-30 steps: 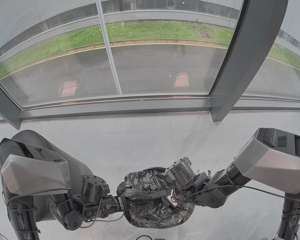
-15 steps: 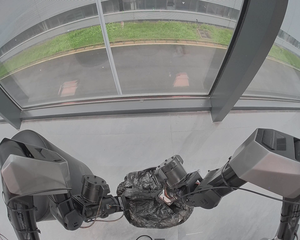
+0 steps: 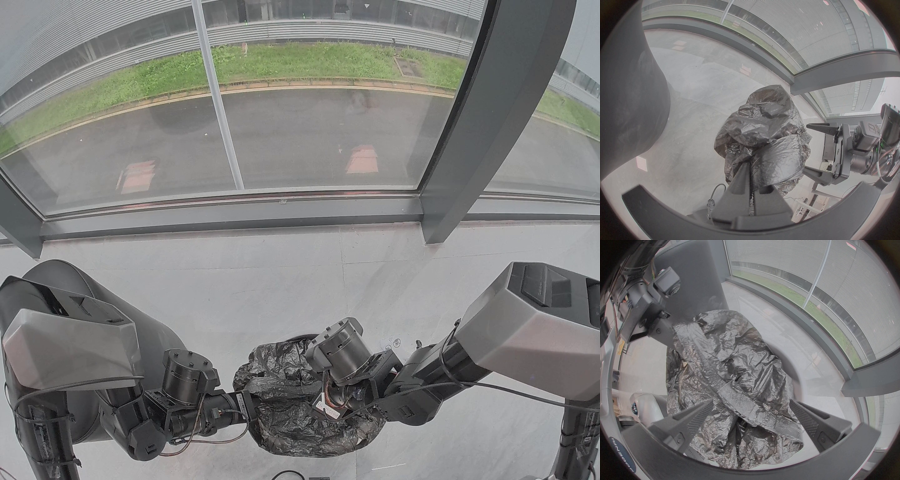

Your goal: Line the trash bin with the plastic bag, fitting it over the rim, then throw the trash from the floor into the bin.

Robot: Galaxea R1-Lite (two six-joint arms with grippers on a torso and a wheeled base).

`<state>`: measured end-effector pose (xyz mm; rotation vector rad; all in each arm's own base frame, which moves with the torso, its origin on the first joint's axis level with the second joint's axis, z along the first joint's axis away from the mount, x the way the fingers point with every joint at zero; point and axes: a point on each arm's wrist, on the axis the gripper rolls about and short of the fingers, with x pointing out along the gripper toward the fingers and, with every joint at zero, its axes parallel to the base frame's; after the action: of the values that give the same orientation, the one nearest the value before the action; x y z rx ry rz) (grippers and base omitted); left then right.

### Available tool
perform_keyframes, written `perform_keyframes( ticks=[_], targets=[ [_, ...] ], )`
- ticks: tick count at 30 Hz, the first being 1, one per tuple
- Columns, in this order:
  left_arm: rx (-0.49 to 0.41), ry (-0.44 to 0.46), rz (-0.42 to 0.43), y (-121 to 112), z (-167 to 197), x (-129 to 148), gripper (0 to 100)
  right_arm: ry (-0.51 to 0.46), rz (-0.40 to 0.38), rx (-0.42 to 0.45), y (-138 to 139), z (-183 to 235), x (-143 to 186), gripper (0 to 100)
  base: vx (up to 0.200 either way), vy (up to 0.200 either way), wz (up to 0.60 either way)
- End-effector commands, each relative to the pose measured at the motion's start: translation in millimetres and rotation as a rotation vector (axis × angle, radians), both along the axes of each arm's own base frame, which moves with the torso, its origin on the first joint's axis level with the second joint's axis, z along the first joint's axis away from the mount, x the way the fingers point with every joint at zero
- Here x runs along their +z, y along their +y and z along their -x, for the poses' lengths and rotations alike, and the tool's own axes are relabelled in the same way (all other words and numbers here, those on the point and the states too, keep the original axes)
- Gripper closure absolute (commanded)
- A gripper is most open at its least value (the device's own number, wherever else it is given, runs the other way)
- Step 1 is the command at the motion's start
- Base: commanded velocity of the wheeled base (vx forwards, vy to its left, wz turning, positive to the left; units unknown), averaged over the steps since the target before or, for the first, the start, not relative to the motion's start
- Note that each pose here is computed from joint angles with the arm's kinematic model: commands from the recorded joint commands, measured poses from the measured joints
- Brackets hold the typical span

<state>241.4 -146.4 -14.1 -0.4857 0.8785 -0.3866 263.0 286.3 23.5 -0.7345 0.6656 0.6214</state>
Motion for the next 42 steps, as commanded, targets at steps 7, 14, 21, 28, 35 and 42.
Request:
perform_keyframes(
  ticks=[7,14,21,28,35,42],
  targets=[
    [0.001,-0.039,0.026,0.3,0.5,-0.4,100,0.016,0.041,-0.013,2.3,0.0,-18.9,0,0.000,0.000,0.00],
    [0.000,-0.042,0.027,1.3,2.3,-3.1,100,0.004,0.061,-0.035,3.2,-1.7,-27.4,0,0.000,0.000,0.00],
    [0.002,-0.044,0.029,1.3,2.2,-2.3,100,-0.086,0.013,-0.079,7.3,-12.4,-11.0,0,0.000,0.000,0.00],
    [0.006,-0.045,0.030,2.2,1.2,-2.4,100,-0.145,-0.022,-0.114,10.3,-21.0,6.1,0,0.000,0.000,0.00],
    [0.017,-0.049,0.030,4.4,-1.0,-2.2,100,-0.209,-0.057,-0.173,9.7,-30.5,20.3,0,0.000,0.000,0.00],
    [0.027,-0.064,0.038,5.6,-7.6,-2.0,100,-0.226,-0.071,-0.211,2.4,-43.2,24.5,0,0.000,0.000,0.00]
  ],
)
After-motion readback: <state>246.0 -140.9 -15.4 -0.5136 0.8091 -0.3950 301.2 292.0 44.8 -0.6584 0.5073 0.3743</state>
